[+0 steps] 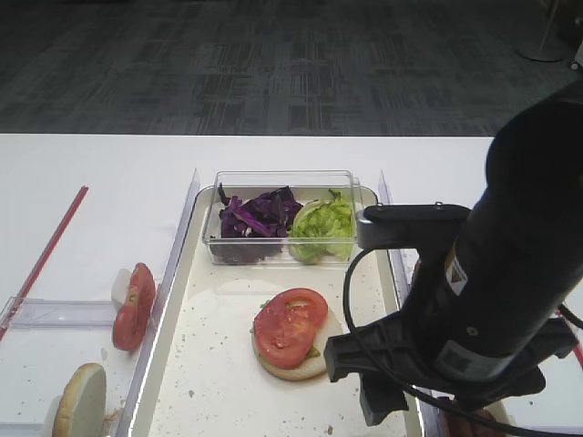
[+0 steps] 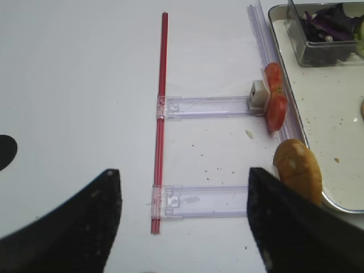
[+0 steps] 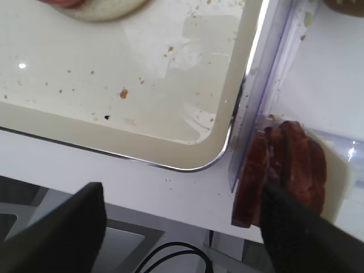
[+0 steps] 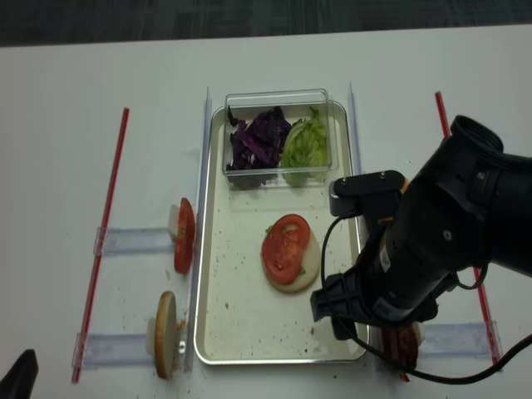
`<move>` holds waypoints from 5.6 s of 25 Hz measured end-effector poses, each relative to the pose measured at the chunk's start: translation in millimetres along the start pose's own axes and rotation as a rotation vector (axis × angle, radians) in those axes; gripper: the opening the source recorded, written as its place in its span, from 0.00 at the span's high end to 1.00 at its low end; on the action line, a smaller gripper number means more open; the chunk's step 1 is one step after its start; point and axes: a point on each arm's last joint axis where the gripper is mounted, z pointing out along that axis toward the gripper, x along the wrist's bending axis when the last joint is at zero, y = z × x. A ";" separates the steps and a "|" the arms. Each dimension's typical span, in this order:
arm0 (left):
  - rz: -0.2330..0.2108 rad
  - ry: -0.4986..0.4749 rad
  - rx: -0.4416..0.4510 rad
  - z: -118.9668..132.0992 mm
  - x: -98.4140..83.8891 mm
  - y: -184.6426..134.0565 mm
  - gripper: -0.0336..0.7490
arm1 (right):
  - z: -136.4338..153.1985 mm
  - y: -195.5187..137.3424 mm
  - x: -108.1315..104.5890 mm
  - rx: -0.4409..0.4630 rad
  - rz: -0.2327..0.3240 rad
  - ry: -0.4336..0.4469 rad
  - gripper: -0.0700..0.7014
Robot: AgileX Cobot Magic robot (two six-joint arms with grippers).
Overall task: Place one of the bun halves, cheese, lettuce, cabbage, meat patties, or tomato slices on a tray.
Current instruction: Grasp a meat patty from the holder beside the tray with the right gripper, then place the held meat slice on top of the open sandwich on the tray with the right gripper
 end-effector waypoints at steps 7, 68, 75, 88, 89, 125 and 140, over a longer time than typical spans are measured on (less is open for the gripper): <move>0.000 0.000 0.000 0.0 0.0 0.0 0.40 | 0.4 -0.8 -1.1 0.011 0.051 -0.013 0.16; 0.000 0.000 0.000 0.0 0.0 0.0 0.40 | 3.8 -0.6 -11.4 0.034 0.033 -0.139 0.76; 0.000 0.000 0.000 0.0 0.0 0.0 0.40 | -9.0 6.7 -4.7 -0.001 0.026 -0.119 0.76; 0.000 0.000 0.000 0.0 0.0 0.0 0.40 | -18.7 9.1 -5.3 -0.017 0.003 -0.150 0.76; 0.000 0.000 0.000 0.0 0.0 0.0 0.40 | -18.7 9.1 -5.3 -0.017 0.003 -0.150 0.76; 0.000 0.000 0.000 0.0 0.0 0.0 0.40 | -61.1 87.2 -19.8 -0.123 -0.002 0.069 0.76; 0.000 0.000 0.000 0.0 0.0 0.0 0.40 | -43.1 109.6 21.0 -0.168 -0.083 0.516 0.76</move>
